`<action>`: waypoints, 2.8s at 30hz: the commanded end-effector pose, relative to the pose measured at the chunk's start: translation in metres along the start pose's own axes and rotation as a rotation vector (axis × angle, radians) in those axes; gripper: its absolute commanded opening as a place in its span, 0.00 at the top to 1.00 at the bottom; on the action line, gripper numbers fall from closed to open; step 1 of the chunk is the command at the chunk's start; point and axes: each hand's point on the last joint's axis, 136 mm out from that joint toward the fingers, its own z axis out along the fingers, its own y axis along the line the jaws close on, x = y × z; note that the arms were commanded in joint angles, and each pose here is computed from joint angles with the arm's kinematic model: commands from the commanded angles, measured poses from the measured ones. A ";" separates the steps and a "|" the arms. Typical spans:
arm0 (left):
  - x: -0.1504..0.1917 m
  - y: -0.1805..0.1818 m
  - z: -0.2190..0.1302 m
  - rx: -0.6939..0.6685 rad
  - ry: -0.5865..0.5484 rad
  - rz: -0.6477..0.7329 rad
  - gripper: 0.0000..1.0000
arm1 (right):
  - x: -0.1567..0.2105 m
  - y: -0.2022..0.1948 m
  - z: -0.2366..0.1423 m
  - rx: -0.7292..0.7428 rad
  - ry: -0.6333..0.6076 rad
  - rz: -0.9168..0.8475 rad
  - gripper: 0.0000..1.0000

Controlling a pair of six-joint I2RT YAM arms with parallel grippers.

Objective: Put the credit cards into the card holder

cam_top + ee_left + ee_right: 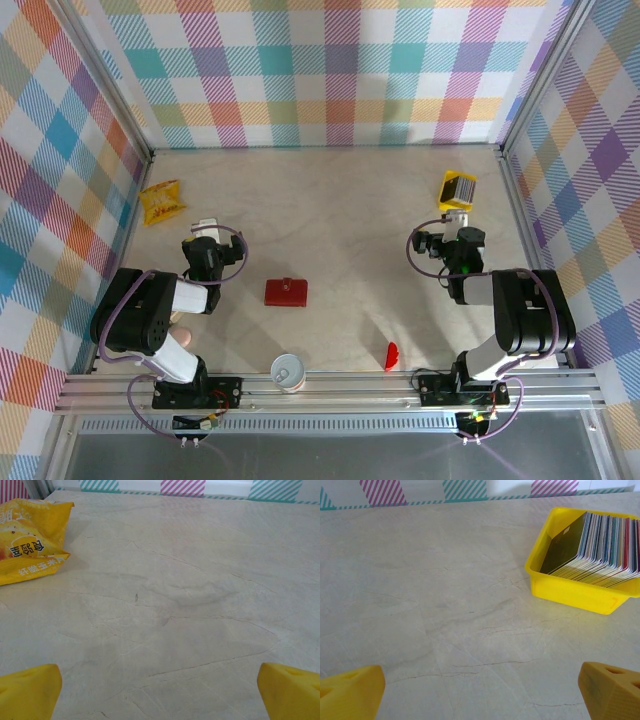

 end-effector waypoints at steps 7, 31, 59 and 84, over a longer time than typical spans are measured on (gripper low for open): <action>-0.007 0.002 0.003 -0.003 -0.013 -0.013 0.00 | -0.005 -0.002 0.000 0.007 -0.015 0.009 0.01; -0.013 0.006 -0.004 -0.017 -0.047 -0.027 0.00 | -0.017 0.002 -0.005 -0.008 -0.017 0.001 0.01; -0.057 -0.049 -0.167 0.253 0.570 -0.807 0.05 | -0.079 0.253 -0.153 -1.034 0.153 -0.408 0.22; 0.045 -0.082 -0.169 0.311 0.866 -0.700 0.26 | 0.039 0.365 -0.129 -1.036 0.724 -0.228 0.61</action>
